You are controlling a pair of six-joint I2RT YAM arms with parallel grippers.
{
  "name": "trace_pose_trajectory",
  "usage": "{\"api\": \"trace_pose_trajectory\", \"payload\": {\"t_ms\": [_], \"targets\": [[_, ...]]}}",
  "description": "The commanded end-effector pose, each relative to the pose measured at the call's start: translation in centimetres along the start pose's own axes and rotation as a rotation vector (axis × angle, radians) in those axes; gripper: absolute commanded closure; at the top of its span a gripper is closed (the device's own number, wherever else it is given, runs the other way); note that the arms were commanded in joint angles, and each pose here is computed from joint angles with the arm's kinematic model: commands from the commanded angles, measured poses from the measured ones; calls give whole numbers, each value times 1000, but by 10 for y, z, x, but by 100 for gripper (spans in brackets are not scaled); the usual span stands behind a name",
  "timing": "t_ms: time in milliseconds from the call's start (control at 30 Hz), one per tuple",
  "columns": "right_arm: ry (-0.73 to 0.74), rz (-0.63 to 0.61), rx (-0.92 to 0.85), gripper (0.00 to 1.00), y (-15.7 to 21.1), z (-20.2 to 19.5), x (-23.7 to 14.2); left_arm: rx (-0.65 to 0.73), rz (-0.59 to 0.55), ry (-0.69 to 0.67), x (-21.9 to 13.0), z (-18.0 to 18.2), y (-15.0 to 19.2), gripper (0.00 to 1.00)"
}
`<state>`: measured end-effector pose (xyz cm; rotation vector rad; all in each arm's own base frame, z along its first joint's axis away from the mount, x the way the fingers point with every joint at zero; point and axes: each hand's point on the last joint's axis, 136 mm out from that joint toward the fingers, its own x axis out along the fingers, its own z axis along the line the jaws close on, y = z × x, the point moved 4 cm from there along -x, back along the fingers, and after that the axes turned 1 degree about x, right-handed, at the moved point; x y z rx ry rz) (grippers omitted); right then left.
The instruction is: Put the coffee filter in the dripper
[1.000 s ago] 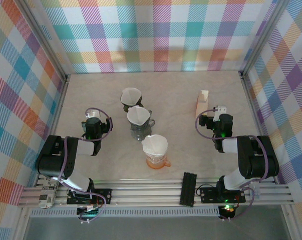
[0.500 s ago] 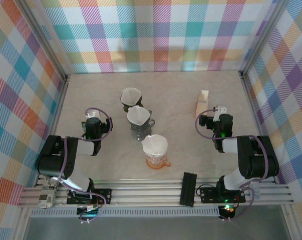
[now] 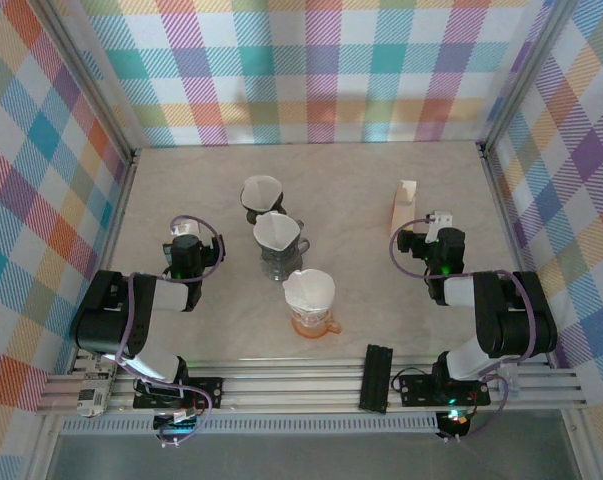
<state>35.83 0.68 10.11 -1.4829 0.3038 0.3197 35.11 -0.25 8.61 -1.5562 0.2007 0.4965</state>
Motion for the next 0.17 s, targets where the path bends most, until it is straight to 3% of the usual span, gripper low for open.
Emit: {"api": "trace_pose_trajectory", "payload": {"t_ms": [0, 133], "targets": [[-24, -28, 11, 1, -5, 3, 0, -15, -45, 11, 1, -1, -13, 0], [-26, -28, 9, 1, -5, 4, 0, -15, -43, 10, 1, 0, -13, 0]]}}
